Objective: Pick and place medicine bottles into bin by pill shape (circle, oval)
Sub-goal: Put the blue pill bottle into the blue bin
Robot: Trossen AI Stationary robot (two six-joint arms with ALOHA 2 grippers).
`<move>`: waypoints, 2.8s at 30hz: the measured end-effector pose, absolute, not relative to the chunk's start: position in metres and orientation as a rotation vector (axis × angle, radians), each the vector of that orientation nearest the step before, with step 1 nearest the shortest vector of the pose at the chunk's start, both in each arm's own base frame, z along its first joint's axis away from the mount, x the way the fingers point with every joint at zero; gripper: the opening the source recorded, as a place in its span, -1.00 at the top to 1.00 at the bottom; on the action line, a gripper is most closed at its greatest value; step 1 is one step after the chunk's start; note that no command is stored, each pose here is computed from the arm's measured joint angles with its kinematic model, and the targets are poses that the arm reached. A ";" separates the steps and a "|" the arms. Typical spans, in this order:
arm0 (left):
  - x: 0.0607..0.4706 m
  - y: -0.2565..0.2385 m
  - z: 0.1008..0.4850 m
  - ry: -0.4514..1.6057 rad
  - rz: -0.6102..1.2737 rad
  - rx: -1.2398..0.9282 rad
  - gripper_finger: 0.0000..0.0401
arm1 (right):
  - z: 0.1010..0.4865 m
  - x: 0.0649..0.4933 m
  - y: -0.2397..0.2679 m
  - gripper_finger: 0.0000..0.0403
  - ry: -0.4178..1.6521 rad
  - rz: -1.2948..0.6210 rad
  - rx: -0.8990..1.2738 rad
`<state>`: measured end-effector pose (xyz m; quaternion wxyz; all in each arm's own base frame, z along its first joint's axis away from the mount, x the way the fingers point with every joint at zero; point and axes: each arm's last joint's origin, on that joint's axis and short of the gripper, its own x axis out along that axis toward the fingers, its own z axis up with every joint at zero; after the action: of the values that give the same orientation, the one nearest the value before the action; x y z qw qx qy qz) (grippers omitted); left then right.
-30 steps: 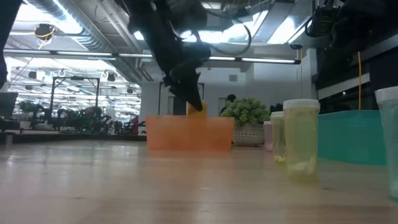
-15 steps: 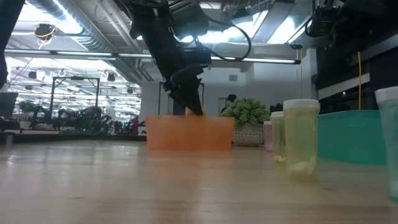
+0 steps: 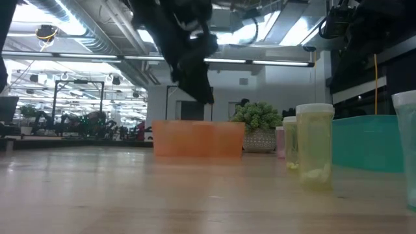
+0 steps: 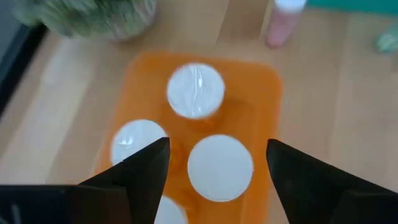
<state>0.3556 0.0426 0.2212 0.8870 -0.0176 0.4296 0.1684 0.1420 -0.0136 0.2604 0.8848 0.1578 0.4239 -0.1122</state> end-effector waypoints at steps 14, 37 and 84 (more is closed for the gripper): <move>0.284 -0.004 0.314 0.745 0.352 0.079 -0.28 | 0.260 0.142 -0.014 -0.40 0.881 -0.234 0.331; 0.199 -0.020 0.334 0.705 0.217 -0.082 -0.29 | 0.260 0.142 -0.014 -0.40 0.878 -0.244 0.351; 0.100 0.000 0.166 0.011 0.372 -0.011 -0.30 | 0.259 0.141 -0.013 -0.40 0.897 -0.249 0.355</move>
<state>0.1004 0.0004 0.1657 0.9827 -0.0056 0.0055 0.1851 0.1407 -0.0135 0.2592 0.8784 0.1703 0.4303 -0.1193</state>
